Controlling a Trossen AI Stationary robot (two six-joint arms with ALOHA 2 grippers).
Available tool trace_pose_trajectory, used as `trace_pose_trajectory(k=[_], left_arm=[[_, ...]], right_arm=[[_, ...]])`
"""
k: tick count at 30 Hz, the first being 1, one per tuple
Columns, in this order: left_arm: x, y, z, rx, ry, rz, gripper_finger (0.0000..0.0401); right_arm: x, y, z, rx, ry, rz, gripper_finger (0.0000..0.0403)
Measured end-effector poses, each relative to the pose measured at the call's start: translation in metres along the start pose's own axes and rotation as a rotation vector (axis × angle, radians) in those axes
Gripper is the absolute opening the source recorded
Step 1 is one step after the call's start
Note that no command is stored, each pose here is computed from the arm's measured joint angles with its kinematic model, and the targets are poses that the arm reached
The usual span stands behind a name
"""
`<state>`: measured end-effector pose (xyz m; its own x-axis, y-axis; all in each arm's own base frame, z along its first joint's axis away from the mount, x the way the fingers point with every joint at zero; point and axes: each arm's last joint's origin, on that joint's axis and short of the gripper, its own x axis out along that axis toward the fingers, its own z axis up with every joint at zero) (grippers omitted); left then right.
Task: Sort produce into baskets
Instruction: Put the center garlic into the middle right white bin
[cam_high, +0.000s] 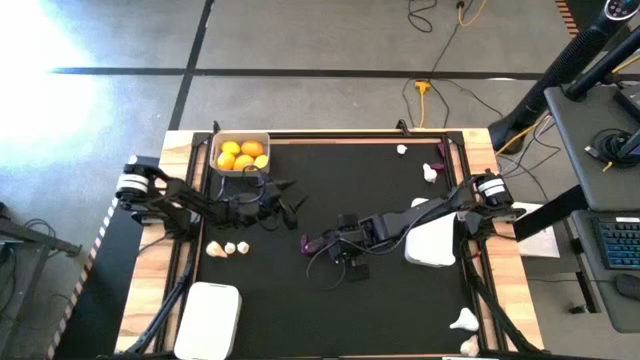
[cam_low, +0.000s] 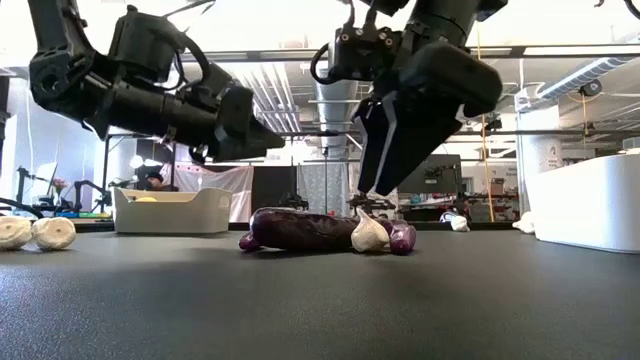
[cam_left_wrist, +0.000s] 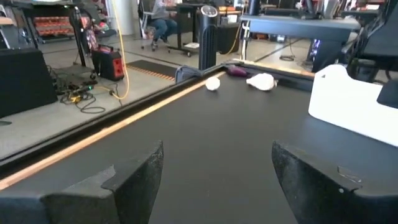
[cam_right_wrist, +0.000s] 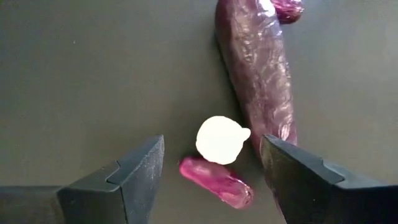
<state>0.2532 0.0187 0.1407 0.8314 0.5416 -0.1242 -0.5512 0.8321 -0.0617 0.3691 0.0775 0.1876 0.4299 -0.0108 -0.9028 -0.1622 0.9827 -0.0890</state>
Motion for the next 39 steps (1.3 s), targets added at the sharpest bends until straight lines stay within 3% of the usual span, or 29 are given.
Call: trace_pose_trajectory(k=[10, 24, 32, 39], left_arm=[[0.012, -0.006, -0.009, 0.021, 0.023, 0.002, 0.0283], [0.022, -0.011, -0.033, 0.088, 0.057, 0.0, 0.0283], [0.037, -0.019, -0.048, 0.132, 0.076, 0.002, 0.0283], [0.047, -0.024, -0.053, 0.142, 0.076, 0.001, 0.0283]], right_arm=[[0.006, 0.002, -0.003, 0.098, -0.01, -0.012, 0.0256], [0.039, -0.004, -0.021, 0.116, 0.093, -0.066, 0.0243], [0.034, -0.007, -0.009, 0.158, 0.011, -0.067, 0.0235], [0.038, -0.009, -0.015, 0.202, 0.026, -0.068, 0.0224]])
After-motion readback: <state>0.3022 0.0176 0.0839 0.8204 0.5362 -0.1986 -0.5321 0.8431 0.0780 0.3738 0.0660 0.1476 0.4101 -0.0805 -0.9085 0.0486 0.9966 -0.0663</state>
